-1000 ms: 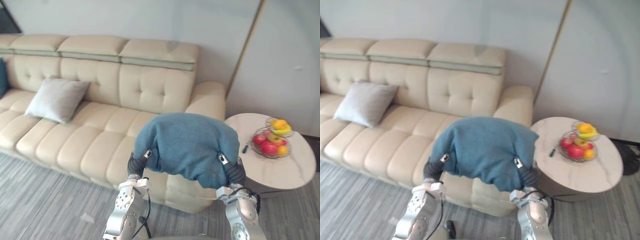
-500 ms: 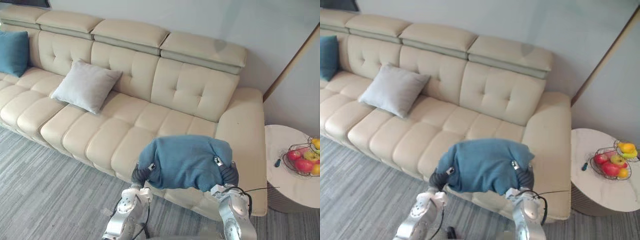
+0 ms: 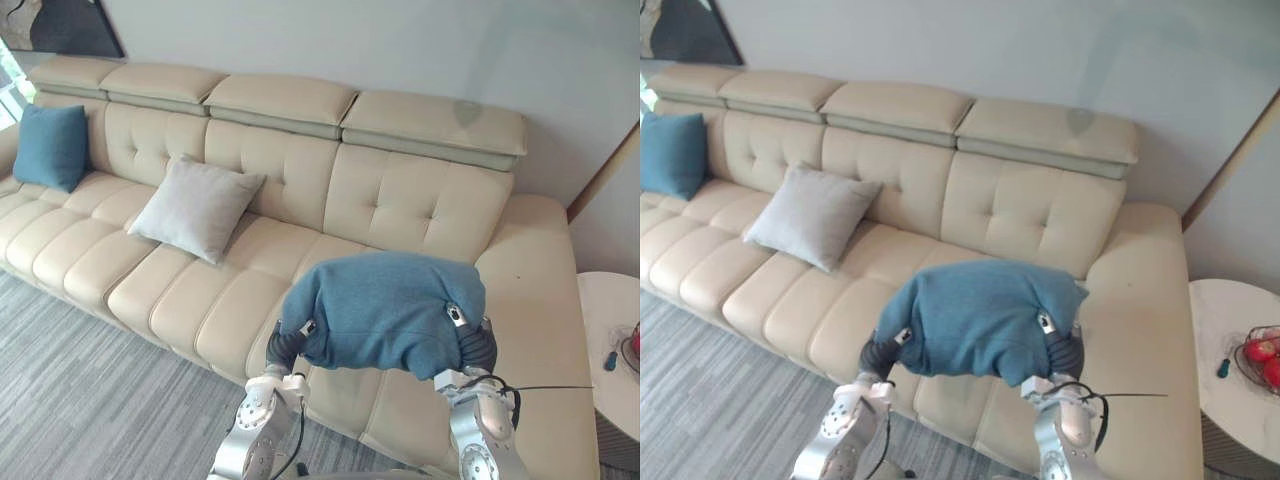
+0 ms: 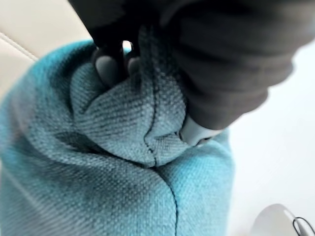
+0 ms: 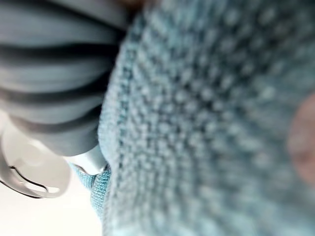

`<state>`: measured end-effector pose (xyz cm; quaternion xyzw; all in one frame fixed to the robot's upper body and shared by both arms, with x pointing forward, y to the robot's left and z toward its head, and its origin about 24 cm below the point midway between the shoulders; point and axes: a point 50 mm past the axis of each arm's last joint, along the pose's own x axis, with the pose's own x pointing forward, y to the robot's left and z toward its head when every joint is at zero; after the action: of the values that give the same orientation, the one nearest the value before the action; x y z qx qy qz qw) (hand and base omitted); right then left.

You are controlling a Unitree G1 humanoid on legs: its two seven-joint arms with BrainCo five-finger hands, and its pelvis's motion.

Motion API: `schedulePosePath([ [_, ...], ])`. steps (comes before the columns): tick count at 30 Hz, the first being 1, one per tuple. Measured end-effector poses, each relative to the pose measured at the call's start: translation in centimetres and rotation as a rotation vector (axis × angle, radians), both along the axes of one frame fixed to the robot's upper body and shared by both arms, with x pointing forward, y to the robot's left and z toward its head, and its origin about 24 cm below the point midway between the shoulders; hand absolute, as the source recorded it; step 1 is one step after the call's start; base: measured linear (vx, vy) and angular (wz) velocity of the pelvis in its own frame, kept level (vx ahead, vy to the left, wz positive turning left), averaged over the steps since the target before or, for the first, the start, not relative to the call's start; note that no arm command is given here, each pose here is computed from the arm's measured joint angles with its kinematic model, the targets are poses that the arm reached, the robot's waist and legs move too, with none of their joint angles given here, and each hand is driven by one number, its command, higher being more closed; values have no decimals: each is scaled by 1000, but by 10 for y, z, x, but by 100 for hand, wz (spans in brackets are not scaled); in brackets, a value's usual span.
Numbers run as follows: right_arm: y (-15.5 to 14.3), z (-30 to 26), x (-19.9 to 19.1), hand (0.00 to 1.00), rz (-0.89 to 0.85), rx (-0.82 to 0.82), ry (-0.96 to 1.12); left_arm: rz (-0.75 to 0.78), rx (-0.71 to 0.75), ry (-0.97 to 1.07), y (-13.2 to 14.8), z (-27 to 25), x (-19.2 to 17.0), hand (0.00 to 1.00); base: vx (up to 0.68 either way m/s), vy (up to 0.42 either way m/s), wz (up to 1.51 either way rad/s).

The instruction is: Pick up cushions and gather them together orderly.

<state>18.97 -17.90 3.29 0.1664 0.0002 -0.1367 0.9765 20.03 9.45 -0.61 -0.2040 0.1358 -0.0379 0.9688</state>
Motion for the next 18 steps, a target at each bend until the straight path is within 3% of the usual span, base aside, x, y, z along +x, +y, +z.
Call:
schedulePosePath([
  [9, 3, -5, -2, 100, 9, 3, 29, 2, 21, 19, 5, -4, -9, 100, 64, 195, -64],
  [18, 2, -19, -1, 100, -12, -149, 118, -23, 98, -23, 6, 2, -2, 100, -26, -18, -22],
])
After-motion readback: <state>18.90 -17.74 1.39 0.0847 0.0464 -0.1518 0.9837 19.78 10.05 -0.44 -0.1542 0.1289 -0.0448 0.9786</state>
